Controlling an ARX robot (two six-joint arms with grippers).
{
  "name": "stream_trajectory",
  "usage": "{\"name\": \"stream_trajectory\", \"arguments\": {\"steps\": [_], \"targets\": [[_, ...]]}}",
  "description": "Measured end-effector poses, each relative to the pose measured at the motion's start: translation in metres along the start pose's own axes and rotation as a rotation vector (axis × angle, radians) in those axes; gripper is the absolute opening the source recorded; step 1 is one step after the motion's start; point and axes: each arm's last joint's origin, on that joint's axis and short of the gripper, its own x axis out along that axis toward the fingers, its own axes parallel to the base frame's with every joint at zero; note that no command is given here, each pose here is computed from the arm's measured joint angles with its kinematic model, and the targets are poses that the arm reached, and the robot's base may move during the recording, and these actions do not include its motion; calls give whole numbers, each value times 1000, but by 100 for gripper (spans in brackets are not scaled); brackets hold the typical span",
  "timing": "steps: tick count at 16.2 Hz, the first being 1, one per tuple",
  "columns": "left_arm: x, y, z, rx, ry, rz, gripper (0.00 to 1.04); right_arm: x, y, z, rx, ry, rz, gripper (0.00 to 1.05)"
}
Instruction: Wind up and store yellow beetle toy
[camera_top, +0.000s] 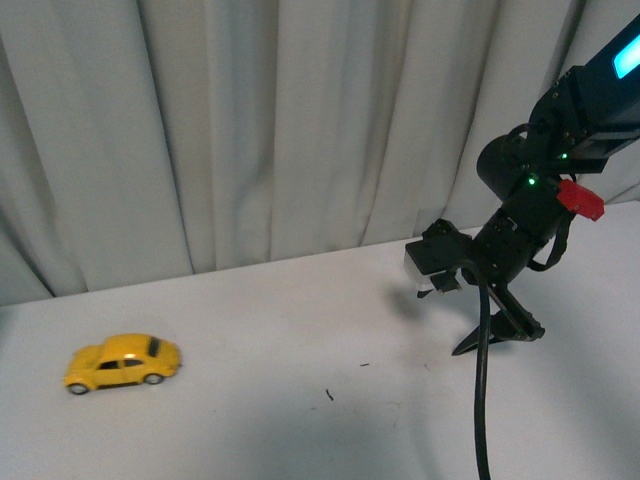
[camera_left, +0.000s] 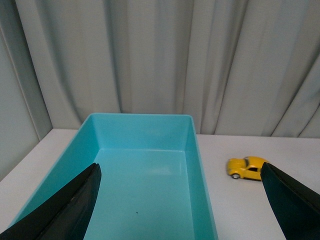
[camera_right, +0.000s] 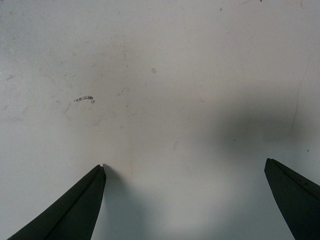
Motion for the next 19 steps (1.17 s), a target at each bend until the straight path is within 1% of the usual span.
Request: {"name": "stream_trajectory", "arguments": {"steps": [3, 5, 6, 7, 11, 14, 15, 16, 17, 18, 19], "targets": [[0, 0, 0, 0, 0, 0, 98, 2, 0, 6, -9, -25, 8, 98], [0, 0, 0, 0, 0, 0, 98, -1, 1, 21, -19, -83, 36, 98], [0, 0, 0, 0, 0, 0, 98, -11, 0, 34, -34, -109, 37, 98], [0, 0, 0, 0, 0, 0, 98, -36, -12, 56, -86, -140, -18, 98], [0, 0, 0, 0, 0, 0, 98, -71, -26, 81, -150, -219, -101, 98], [0, 0, 0, 0, 0, 0, 98, -87, -24, 101, -181, -304, -112, 98], [0, 0, 0, 0, 0, 0, 98, -88, -31, 111, -226, -211, -327, 93], [0, 0, 0, 0, 0, -2, 98, -91, -28, 120, -181, -72, -515, 86], [0, 0, 0, 0, 0, 0, 98, -93, -13, 129, -37, -45, -679, 78], [0, 0, 0, 0, 0, 0, 98, -95, 6, 139, 112, -61, -821, 71], [0, 0, 0, 0, 0, 1, 98, -101, 28, 150, 294, -154, -989, 62]]}}
